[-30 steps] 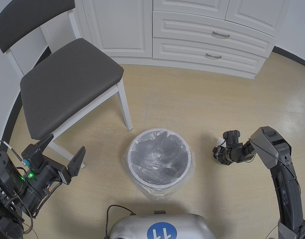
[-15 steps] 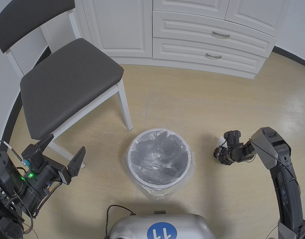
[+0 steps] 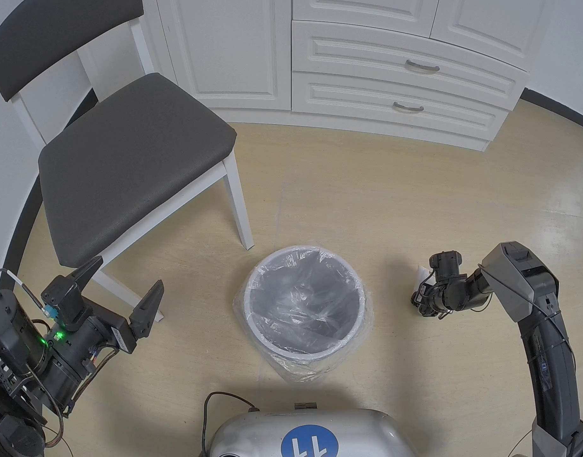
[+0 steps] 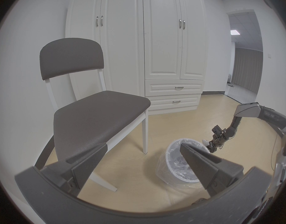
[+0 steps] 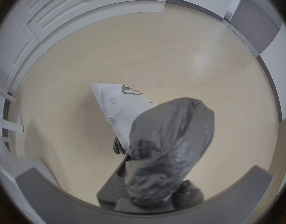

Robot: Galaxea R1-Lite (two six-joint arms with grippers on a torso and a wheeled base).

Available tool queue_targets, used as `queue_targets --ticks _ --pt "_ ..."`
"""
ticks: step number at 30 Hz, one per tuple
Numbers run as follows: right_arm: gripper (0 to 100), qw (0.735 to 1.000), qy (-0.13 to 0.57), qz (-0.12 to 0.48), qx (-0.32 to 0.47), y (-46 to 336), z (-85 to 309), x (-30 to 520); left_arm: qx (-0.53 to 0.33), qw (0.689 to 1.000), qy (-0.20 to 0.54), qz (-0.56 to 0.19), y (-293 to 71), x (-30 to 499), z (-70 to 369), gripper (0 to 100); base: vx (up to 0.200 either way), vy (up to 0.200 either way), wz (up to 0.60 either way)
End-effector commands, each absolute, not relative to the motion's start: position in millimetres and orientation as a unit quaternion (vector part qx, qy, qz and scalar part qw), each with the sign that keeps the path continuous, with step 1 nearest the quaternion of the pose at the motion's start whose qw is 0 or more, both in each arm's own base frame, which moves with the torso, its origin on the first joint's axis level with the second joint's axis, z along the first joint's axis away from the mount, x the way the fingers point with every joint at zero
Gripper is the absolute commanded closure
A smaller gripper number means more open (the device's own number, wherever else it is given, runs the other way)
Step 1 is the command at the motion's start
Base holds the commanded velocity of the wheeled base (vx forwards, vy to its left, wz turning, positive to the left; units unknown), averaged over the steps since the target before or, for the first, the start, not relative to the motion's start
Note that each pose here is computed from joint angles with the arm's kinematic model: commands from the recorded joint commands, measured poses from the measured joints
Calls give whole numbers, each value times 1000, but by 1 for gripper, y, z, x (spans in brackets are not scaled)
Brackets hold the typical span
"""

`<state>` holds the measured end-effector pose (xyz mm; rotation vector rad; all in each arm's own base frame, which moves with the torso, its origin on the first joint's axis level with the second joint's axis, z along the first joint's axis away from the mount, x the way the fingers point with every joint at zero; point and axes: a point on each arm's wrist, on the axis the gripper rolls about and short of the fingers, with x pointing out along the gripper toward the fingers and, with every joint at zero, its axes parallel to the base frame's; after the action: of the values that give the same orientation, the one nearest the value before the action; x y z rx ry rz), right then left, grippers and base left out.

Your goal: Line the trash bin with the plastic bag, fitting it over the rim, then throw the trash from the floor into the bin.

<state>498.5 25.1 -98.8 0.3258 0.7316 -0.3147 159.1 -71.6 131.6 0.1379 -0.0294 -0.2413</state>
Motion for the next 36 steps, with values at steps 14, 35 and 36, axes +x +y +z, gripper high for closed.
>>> queue_targets --ticks 14,35,36 --pt "100 937 338 -93 13 11 66 399 74 989 -26 -122 -70 153 134 0 0 0 0" --pt "100 965 125 133 -188 59 142 235 83 988 -31 -126 -71 151 135 0 0 0 0" --pt "100 963 128 142 -189 64 141 233 84 988 -37 -127 -70 150 137 0 0 0 0"
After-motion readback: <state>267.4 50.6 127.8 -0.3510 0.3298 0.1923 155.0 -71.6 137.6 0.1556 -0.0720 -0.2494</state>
